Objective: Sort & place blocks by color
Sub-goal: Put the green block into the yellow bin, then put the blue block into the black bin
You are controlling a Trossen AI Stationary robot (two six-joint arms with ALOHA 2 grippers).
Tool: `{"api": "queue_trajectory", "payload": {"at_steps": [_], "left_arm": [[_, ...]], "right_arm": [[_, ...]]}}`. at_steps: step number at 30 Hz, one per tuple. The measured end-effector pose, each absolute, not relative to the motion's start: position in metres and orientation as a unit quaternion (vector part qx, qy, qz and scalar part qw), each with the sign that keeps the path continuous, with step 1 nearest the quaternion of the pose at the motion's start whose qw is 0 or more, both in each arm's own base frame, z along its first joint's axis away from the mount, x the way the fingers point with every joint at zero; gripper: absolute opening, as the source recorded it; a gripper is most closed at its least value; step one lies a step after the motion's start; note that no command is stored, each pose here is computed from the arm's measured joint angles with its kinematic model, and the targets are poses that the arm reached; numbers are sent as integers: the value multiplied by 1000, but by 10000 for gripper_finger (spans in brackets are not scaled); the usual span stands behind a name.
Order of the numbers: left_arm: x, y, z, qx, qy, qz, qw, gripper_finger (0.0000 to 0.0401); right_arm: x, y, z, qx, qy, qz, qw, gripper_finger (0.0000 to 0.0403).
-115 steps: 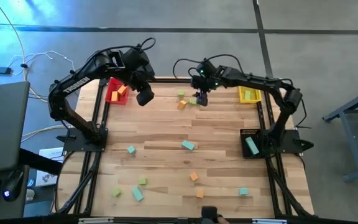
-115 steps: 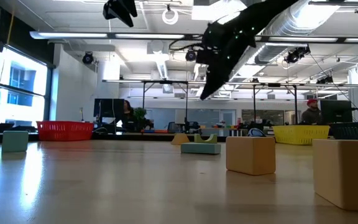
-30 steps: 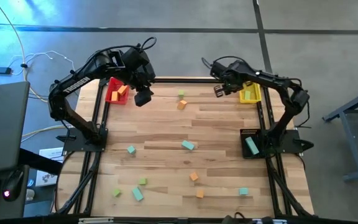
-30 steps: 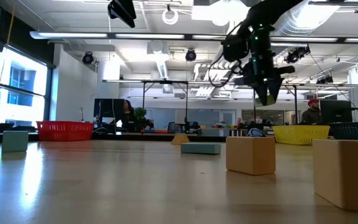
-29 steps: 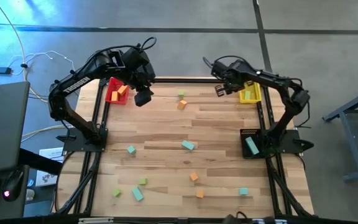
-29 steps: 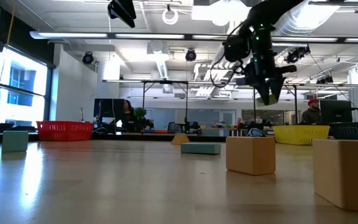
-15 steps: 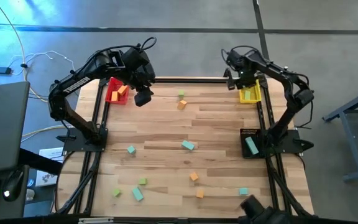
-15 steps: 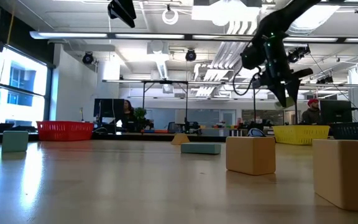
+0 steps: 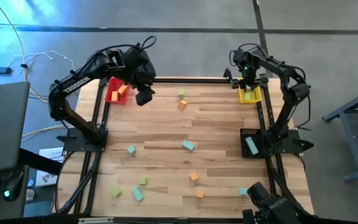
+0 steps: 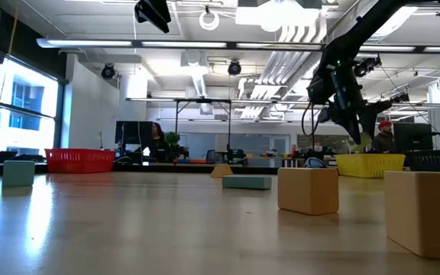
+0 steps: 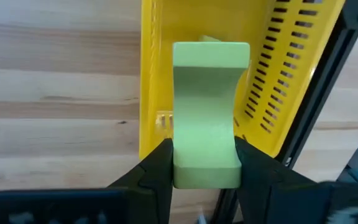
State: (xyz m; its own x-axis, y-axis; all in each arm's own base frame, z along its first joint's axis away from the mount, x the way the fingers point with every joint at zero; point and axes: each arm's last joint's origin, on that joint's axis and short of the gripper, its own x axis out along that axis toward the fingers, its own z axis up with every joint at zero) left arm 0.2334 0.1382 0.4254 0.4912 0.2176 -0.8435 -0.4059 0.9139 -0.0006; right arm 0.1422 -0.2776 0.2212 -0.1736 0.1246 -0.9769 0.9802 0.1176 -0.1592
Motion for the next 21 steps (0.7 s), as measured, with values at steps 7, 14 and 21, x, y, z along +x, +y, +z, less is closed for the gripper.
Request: {"api": "queue_trajectory", "payload": {"at_steps": [7, 14, 21], "left_arm": [[233, 138, 425, -109, 469, 187, 856, 186], [233, 138, 425, -110, 469, 187, 856, 186], [233, 138, 425, -115, 470, 189, 854, 186]], "right_arm": [[143, -280, 218, 451, 603, -480, 449, 174], [142, -276, 219, 454, 617, -459, 449, 186], [145, -257, 245, 429, 617, -463, 470, 187]]}}
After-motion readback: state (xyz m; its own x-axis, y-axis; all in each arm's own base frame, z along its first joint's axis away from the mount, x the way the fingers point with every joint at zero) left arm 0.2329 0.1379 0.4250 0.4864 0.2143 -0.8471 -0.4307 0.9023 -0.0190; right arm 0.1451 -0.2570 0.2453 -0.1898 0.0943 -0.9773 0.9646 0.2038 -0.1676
